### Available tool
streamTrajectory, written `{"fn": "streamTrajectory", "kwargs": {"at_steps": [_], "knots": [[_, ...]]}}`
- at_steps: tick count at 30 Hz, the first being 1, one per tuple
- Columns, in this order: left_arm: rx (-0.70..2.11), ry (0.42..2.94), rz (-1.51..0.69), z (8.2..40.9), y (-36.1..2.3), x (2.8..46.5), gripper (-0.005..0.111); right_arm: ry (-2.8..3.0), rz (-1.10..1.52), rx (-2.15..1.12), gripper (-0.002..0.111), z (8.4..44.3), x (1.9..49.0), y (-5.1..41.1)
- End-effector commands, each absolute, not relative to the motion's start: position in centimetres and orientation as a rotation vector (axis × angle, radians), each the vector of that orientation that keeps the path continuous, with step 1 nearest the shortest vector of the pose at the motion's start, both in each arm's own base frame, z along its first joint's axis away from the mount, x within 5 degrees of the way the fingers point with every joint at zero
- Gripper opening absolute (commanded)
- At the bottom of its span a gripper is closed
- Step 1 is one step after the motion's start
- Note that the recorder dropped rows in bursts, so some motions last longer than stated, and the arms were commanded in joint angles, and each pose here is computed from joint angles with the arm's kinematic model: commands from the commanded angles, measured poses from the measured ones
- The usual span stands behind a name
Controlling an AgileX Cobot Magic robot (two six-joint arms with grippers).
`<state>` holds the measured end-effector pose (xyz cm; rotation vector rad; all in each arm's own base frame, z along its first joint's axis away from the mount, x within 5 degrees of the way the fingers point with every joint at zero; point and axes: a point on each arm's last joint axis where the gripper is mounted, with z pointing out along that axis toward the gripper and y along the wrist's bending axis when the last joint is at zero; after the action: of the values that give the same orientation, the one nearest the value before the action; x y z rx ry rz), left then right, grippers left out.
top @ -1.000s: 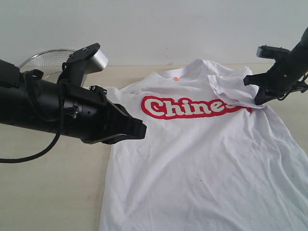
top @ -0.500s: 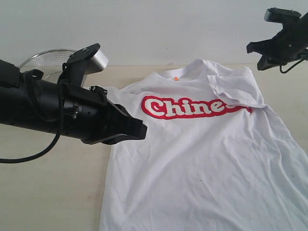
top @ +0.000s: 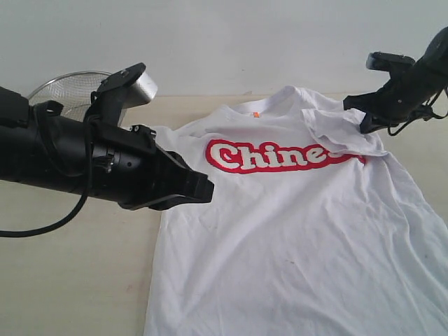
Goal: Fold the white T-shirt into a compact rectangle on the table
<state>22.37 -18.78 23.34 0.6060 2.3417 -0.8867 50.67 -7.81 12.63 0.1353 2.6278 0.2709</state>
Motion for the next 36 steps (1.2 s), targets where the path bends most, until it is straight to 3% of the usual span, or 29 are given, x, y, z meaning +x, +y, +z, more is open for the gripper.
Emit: {"fn": "streamTrajectory", "kwargs": {"at_steps": [1,5,8,14,18,30,36], "knots": [[0.613,2.331,-0.903,23.7,-18.8,22.2,0.004,2.533,0.268,0.115,0.000,17.2,51.1,-7.8],[0.613,2.331,-0.903,23.7,-18.8,22.2,0.004,2.473,0.264,0.100,0.000,19.4,51.9,-7.9],[0.613,2.331,-0.903,23.7,-18.8,22.2,0.004,2.444,0.243,0.123,0.000,19.0,52.5,-8.2],[0.613,2.331,-0.903,23.7,-18.8,22.2,0.004,2.535,0.260,0.140,0.000,13.6,53.3,-8.4],[0.613,2.331,-0.903,23.7,-18.8,22.2,0.004,2.560,0.267,0.151,0.000,12.1,53.4,-8.4],[0.619,2.333,-0.910,23.7,-18.8,22.2,0.004,2.430,0.267,0.108,0.000,18.6,54.7,-8.4],[0.612,2.332,-0.909,23.7,-18.8,22.2,0.004,2.447,0.252,0.147,0.000,15.2,55.3,-8.7]]}}
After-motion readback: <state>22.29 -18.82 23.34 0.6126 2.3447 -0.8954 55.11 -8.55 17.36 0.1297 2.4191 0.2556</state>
